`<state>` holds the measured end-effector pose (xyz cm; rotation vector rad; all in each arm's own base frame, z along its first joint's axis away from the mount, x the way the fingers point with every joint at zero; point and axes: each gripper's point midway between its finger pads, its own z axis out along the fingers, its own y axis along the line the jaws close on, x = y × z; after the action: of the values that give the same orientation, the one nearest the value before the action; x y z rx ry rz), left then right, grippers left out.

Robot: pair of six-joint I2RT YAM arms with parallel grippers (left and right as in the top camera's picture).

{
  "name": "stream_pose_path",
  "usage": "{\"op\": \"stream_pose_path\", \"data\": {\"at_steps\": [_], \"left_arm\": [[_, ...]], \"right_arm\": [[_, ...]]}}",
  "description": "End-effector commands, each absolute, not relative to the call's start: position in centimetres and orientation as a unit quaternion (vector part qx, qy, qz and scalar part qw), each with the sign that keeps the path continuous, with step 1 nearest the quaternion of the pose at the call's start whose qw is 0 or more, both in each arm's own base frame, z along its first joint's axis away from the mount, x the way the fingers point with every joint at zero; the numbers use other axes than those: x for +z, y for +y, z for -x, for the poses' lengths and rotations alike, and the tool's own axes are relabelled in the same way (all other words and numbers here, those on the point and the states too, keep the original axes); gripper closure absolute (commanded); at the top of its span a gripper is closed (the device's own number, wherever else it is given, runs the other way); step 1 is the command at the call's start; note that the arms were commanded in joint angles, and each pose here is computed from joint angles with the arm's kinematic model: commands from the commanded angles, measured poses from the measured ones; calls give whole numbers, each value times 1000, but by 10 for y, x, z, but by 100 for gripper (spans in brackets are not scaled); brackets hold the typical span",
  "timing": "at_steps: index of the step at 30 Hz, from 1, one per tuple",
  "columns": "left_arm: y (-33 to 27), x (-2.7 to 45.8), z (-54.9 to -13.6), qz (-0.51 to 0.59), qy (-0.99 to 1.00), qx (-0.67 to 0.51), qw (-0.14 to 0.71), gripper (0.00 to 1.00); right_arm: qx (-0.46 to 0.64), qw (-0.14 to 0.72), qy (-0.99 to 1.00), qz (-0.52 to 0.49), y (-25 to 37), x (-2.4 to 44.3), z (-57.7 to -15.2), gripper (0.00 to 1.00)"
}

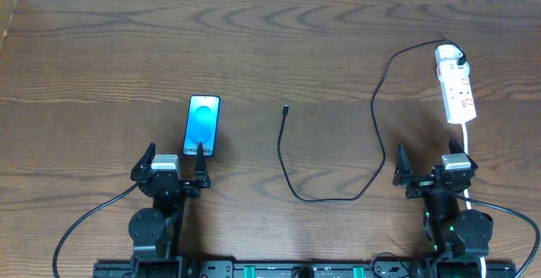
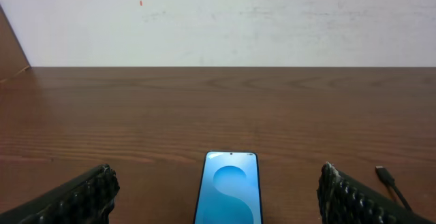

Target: Plug charger to phone and switch on socket

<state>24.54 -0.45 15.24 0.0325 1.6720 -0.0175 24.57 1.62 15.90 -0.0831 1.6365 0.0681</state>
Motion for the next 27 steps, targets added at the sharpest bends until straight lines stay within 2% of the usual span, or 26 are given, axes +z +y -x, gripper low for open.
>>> {"op": "stream_pose_path", "data": {"at_steps": [1,27], "left_arm": [[-5,138,-244,-18,758,-8,652,5],[-5,150,-243,-18,750,-8,661,5]], "right_arm": [[29,682,729,44,18,158,-245,1],[30,675,736,44,18,155,-246,1]]}}
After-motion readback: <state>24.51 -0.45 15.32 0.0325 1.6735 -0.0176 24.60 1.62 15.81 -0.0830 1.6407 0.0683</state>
